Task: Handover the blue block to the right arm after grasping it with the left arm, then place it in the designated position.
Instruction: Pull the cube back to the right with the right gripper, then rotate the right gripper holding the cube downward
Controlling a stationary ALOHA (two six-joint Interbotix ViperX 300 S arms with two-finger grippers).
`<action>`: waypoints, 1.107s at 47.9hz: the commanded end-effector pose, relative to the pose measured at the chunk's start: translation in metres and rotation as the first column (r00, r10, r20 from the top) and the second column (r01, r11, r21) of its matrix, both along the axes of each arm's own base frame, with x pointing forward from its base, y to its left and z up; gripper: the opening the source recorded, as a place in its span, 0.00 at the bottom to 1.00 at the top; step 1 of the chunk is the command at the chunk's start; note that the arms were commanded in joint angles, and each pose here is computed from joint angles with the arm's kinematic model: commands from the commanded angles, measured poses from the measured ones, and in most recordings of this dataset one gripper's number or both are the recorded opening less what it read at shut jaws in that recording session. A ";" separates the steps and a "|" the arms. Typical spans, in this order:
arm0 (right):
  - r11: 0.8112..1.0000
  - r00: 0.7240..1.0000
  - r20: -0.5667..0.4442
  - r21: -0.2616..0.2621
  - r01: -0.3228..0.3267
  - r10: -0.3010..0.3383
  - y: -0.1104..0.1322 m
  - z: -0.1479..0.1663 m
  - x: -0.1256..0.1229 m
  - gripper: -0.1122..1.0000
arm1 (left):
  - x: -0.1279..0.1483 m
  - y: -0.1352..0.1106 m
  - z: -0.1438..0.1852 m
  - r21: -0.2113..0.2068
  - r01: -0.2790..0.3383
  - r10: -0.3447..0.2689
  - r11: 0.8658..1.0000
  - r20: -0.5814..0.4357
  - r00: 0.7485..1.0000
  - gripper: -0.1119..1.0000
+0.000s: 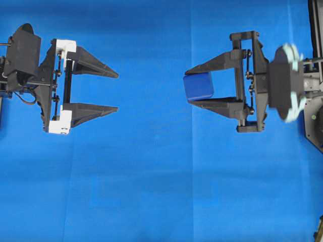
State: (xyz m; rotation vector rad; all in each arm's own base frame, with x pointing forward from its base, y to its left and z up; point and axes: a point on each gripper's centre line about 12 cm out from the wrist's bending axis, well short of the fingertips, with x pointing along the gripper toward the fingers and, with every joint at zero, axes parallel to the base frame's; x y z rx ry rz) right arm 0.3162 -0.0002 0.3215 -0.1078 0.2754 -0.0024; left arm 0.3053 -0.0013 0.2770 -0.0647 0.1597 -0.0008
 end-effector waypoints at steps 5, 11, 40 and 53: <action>0.996 0.999 -0.001 0.085 0.043 -0.043 -0.002 0.008 -0.007 0.43 | 0.001 -0.001 0.013 0.003 0.002 -0.003 1.000 0.041 0.999 0.94; 0.995 0.999 -0.013 0.087 0.051 -0.050 -0.003 0.007 -0.008 0.43 | 0.001 0.000 0.013 0.004 0.001 -0.001 1.000 0.043 0.999 0.94; 0.995 0.999 -0.015 0.088 0.052 -0.051 -0.003 0.007 -0.008 0.43 | 0.001 -0.001 0.013 0.003 0.002 -0.002 1.000 0.038 0.999 0.94; 0.995 0.999 -0.015 0.088 0.052 -0.051 -0.003 0.007 -0.008 0.43 | -0.001 -0.001 0.014 0.003 0.002 -0.002 1.000 0.043 0.999 0.94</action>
